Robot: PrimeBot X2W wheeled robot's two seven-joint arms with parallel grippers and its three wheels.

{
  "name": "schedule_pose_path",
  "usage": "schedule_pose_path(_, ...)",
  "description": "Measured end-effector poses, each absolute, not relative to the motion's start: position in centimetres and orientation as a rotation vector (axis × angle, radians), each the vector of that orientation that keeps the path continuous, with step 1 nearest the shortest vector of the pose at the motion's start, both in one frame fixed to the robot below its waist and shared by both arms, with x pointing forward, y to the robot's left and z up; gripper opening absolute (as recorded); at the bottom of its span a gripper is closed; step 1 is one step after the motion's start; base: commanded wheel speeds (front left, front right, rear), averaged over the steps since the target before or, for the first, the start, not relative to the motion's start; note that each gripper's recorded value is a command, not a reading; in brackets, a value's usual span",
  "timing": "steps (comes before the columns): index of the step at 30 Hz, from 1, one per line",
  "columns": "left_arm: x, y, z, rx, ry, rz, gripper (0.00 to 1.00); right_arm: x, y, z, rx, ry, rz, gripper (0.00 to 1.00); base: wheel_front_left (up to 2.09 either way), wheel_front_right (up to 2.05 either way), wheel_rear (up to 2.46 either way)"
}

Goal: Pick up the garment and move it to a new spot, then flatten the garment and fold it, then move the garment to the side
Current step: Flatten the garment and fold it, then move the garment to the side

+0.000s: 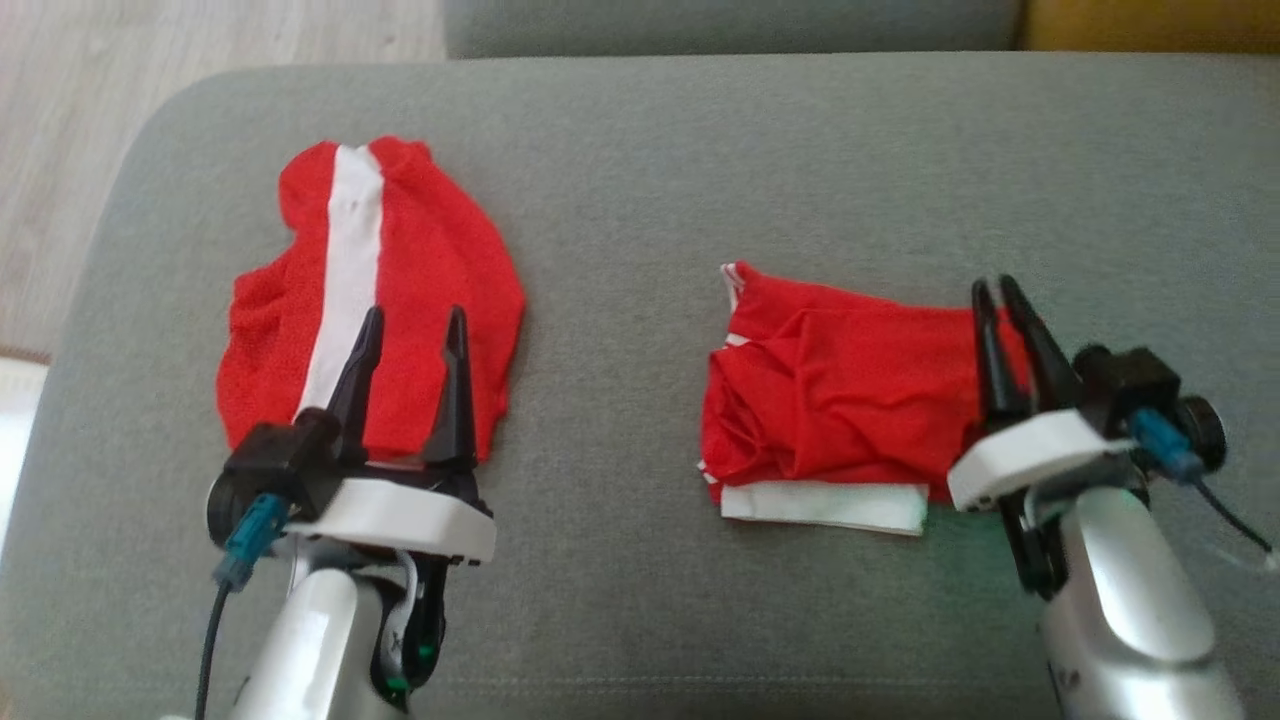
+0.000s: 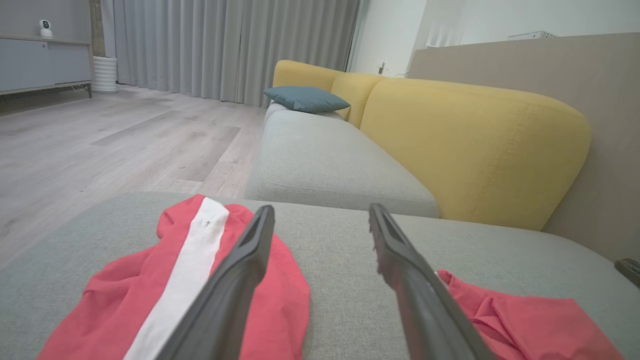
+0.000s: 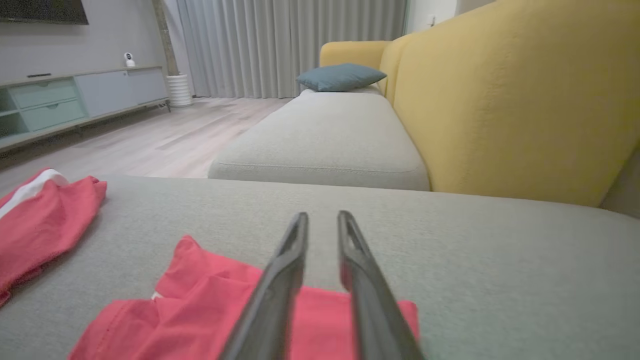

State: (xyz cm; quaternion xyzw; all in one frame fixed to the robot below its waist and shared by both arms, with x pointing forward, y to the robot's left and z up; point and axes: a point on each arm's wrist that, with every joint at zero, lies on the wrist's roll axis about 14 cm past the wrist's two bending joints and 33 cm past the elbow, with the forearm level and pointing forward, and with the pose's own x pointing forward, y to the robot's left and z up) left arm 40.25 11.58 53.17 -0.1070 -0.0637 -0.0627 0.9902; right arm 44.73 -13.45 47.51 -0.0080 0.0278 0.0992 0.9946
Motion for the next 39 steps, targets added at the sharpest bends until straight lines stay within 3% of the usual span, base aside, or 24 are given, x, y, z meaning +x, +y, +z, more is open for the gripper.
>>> schedule_pose_path(10, 39.3, 10.3, 53.7, -0.221, -0.138, -0.163, 1.0, 41.4, -18.4, 50.3, -0.037, -0.018, 0.06, 1.0, 0.0, 0.0, 0.0)
schedule_pose_path(19, 37.9, 10.1, 52.2, -0.203, -0.095, -0.158, 1.0, 37.3, -20.5, 48.0, -0.017, 0.045, -0.009, 1.0, 0.0, 0.0, 0.0)
schedule_pose_path(26, 37.8, 10.5, 51.6, -0.203, -0.078, -0.144, 1.0, 37.5, -20.4, 47.9, -0.012, 0.056, -0.005, 1.0, 0.0, 0.0, 0.0)
schedule_pose_path(33, 38.0, 10.8, 51.0, -0.203, -0.061, -0.139, 1.0, 37.7, -20.1, 43.7, 0.102, 0.212, -0.019, 1.0, 0.0, 0.0, 0.0)
schedule_pose_path(39, 39.0, 11.5, 50.6, -0.22, -0.051, -0.12, 1.0, 40.3, -18.7, 41.5, 0.192, 0.305, -0.003, 1.0, 0.0, 0.0, 0.0)
